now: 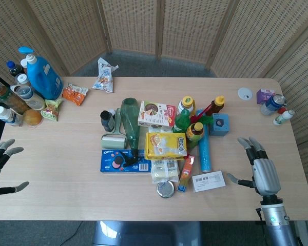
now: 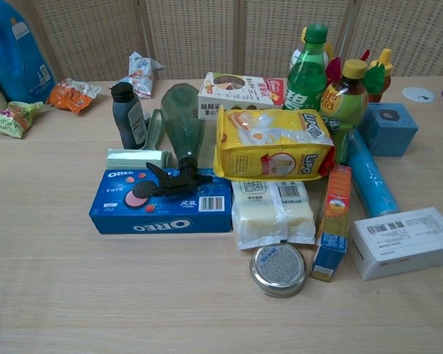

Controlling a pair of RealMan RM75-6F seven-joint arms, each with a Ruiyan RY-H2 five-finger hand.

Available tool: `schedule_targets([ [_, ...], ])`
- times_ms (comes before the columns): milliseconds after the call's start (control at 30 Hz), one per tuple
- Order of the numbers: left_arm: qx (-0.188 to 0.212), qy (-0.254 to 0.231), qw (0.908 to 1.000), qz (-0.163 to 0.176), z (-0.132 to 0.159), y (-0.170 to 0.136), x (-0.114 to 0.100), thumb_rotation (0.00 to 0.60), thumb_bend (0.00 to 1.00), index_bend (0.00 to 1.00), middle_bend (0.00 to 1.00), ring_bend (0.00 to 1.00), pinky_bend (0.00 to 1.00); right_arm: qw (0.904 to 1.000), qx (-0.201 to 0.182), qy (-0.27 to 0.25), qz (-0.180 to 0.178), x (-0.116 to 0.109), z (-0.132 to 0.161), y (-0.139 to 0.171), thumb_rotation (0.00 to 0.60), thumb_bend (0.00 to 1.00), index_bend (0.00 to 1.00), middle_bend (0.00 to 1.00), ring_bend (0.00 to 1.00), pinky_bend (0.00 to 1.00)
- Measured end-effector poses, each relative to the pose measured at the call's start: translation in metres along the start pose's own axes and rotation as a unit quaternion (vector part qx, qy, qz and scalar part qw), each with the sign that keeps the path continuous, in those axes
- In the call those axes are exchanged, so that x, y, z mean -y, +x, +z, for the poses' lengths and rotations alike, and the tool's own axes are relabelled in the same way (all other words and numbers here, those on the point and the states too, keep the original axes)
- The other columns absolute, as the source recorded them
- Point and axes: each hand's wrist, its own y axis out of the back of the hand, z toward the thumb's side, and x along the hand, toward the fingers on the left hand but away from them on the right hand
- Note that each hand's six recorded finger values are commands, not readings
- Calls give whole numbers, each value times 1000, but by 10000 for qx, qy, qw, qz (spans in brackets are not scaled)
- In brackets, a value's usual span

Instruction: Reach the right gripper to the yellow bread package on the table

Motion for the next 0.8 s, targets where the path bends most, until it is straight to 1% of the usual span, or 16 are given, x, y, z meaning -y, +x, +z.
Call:
schedule_targets([
  [200,-18,3,10000,31,-1,1,-1,600,0,213,0,0,0,10000,37,4,49,2,-2,0,600,0,0,3,0,0],
  [333,-49,-12,10000,49,-2,2,-3,600,0,213,0,0,0,9997,-159,-31,159,6,8,0,600,0,0,3,0,0],
  [433,-75,-15,10000,24,-3,4,-2,600,0,212,0,0,0,9986,-403,-50,335,12,26,-2,600,0,0,4,0,0],
  [600,-90,-12,10000,7,-3,5,0,600,0,213,0,0,0,9938,-899,20,656,21,66,-10,600,0,0,2,0,0],
  [800,-138,-54,9999,36,-7,6,-3,600,0,213,0,0,0,9845,-1421,438,935,34,107,-23,600,0,0,2,0,0],
])
